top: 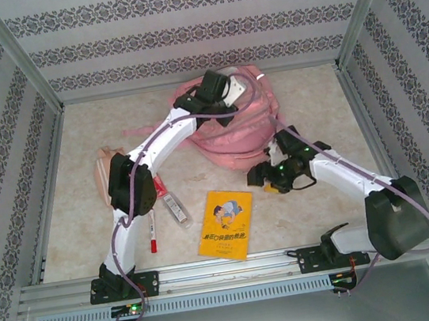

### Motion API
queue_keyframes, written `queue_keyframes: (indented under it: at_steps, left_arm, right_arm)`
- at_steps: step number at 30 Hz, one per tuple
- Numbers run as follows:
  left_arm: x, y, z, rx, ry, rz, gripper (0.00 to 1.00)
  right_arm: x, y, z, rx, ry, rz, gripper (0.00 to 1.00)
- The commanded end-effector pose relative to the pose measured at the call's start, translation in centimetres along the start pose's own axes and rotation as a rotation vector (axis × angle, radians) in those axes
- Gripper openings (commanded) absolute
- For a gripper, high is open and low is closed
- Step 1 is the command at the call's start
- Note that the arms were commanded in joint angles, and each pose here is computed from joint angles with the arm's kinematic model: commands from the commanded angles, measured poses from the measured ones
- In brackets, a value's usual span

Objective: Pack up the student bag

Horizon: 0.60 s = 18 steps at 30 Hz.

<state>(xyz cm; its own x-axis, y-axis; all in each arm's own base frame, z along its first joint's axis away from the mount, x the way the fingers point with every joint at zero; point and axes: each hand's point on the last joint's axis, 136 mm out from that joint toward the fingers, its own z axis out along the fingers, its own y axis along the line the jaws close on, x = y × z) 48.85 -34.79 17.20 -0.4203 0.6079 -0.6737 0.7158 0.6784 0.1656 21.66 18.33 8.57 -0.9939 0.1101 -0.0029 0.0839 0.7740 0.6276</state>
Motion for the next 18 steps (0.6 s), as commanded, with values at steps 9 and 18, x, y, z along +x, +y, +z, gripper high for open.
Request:
queue_keyframes:
  at_steps: [9,18]
  left_arm:
    - [9.1,-4.8,-10.5,0.184,0.132,-0.446,0.59]
    - [21.9,-13.6,-13.8,0.429,0.473,-0.864,0.64]
  right_arm:
    - [5.0,0.4,3.3,0.004,0.173,-0.137,0.55]
    - [4.6,-1.8,6.0,0.122,0.210,-0.127,0.34]
